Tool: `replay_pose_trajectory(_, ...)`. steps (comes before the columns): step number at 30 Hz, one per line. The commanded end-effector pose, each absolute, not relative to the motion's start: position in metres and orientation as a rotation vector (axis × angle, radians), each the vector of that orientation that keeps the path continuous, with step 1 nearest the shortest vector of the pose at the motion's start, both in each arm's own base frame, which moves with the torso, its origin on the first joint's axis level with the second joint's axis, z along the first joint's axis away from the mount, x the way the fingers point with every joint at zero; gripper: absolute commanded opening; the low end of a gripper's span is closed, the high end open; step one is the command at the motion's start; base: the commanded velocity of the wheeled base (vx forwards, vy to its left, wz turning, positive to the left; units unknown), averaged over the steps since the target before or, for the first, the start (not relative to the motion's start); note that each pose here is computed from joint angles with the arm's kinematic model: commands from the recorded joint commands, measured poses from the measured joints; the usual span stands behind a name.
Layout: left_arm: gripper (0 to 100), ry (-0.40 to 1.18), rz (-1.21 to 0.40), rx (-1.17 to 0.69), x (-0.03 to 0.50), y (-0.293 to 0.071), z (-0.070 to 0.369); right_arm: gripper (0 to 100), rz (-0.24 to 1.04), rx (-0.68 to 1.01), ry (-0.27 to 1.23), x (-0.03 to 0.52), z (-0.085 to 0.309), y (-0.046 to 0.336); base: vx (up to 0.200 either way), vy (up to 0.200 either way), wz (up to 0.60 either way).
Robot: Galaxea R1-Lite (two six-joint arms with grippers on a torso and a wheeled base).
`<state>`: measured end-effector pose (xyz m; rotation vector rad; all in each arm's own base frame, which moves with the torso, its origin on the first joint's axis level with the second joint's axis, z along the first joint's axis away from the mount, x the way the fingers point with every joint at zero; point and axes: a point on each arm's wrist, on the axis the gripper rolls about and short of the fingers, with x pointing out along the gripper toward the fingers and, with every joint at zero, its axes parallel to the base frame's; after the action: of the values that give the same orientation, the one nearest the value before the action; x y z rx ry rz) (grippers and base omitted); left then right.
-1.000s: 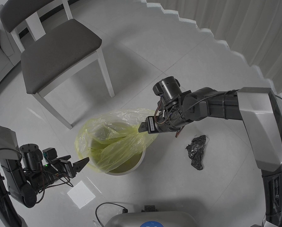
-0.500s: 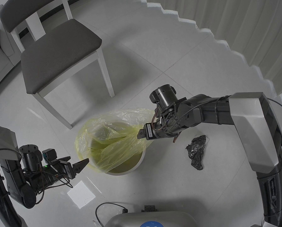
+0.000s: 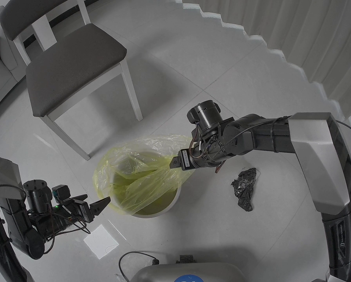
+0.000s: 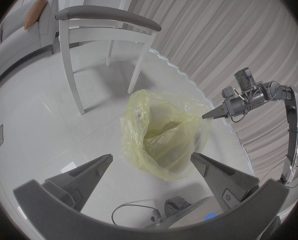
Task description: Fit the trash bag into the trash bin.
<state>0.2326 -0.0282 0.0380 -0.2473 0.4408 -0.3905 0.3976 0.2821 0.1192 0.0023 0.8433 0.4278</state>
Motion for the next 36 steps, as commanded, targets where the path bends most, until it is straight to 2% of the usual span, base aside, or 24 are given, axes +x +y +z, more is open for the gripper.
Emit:
replay_pose_trajectory(1, 100, 0.423, -0.394, -0.245, 0.233, -0.029, 0.04, 100, 0.436, 0.004, 0.829, 0.396, 0.125, 0.283, 0.0, 0.0, 0.0)
replay_pose_trajectory(16, 100, 0.426, -0.392, -0.246, 0.232, -0.028, 0.04, 100, 0.44, -0.005, 0.839, 0.396, 0.119, 0.285, 0.0, 0.0, 0.0)
replay_pose_trajectory(17, 100, 0.426, -0.392, -0.247, 0.232, -0.028, 0.04, 0, 0.44, -0.006, 0.838, 0.396, 0.119, 0.285, 0.0, 0.0, 0.0)
replay_pose_trajectory(36, 100, 0.477, -0.385, -0.248, 0.223, -0.026, 0.033, 0, 0.447, 0.006, 0.818, 0.391, 0.132, 0.285, 0.0, 0.0, 0.0)
